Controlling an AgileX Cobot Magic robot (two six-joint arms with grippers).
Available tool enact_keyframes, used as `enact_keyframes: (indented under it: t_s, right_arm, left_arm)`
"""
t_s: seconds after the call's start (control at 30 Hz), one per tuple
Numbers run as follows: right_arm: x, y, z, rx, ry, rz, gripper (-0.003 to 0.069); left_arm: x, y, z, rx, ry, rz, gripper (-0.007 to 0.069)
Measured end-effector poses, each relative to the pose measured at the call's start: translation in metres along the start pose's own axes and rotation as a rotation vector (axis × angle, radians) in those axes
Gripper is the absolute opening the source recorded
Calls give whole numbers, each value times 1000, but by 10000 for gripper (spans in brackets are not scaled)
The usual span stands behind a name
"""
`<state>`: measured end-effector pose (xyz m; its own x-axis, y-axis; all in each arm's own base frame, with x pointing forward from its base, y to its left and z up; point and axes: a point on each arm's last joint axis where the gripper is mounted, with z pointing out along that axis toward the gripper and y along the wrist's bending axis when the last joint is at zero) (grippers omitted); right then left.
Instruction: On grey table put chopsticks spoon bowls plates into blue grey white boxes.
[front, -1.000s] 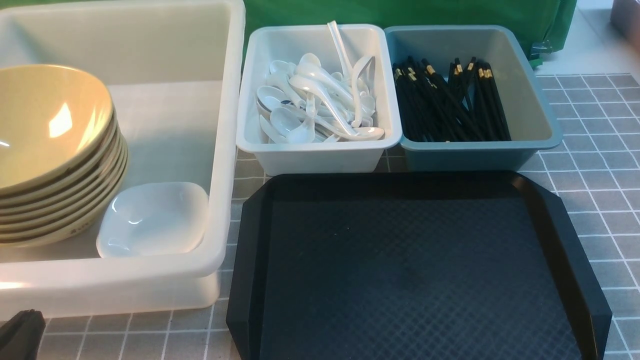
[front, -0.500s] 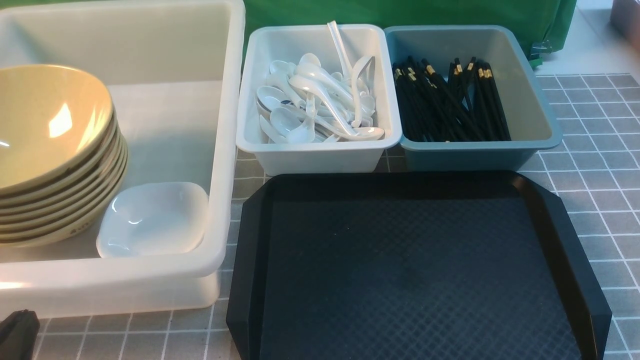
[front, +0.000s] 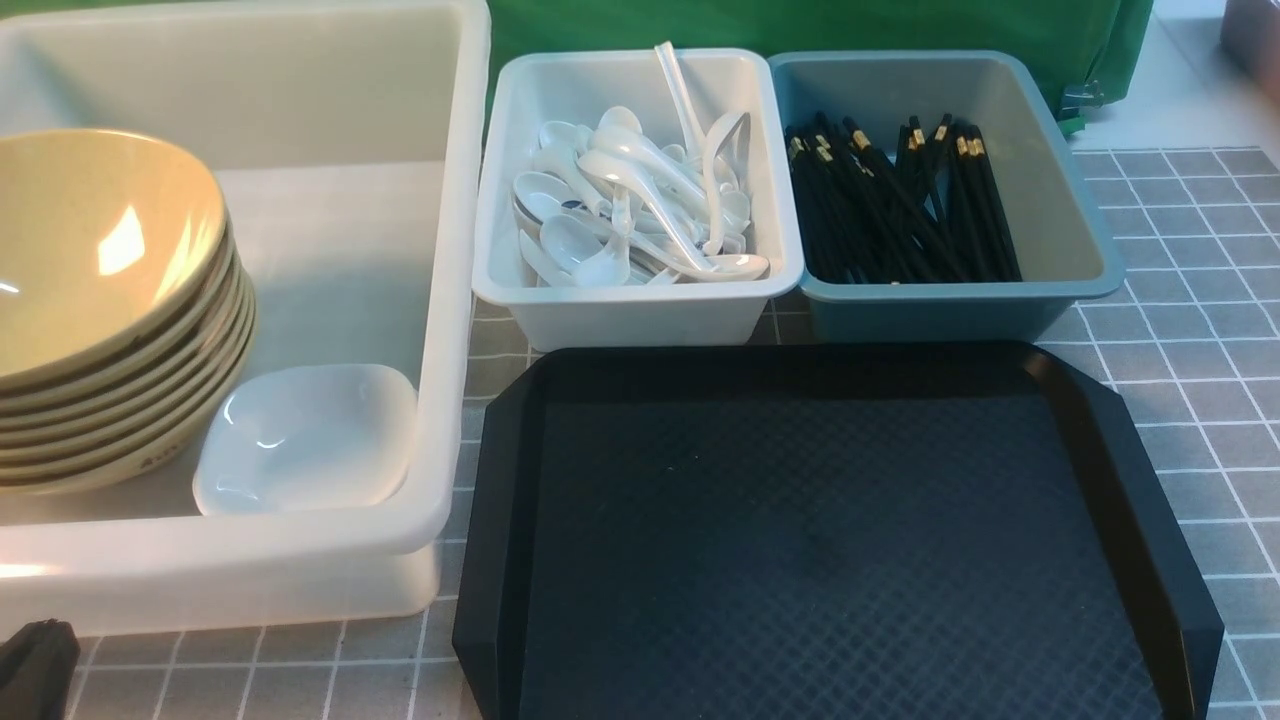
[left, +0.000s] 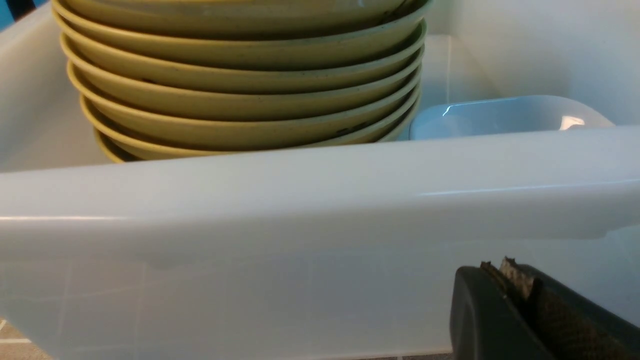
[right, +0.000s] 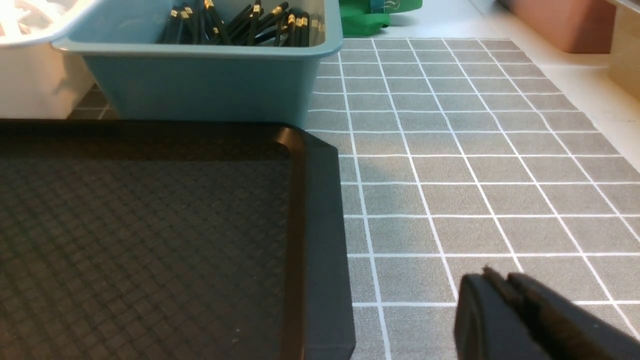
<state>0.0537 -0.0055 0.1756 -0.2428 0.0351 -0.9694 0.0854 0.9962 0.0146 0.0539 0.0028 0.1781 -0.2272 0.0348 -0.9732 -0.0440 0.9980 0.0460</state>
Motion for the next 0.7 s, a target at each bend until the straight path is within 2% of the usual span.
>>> enact_keyframes:
  t_s: [0.7]
  right_arm:
    - [0, 0, 0, 0, 0, 0, 97]
  left_arm:
    - [0, 0, 0, 0, 0, -7, -11]
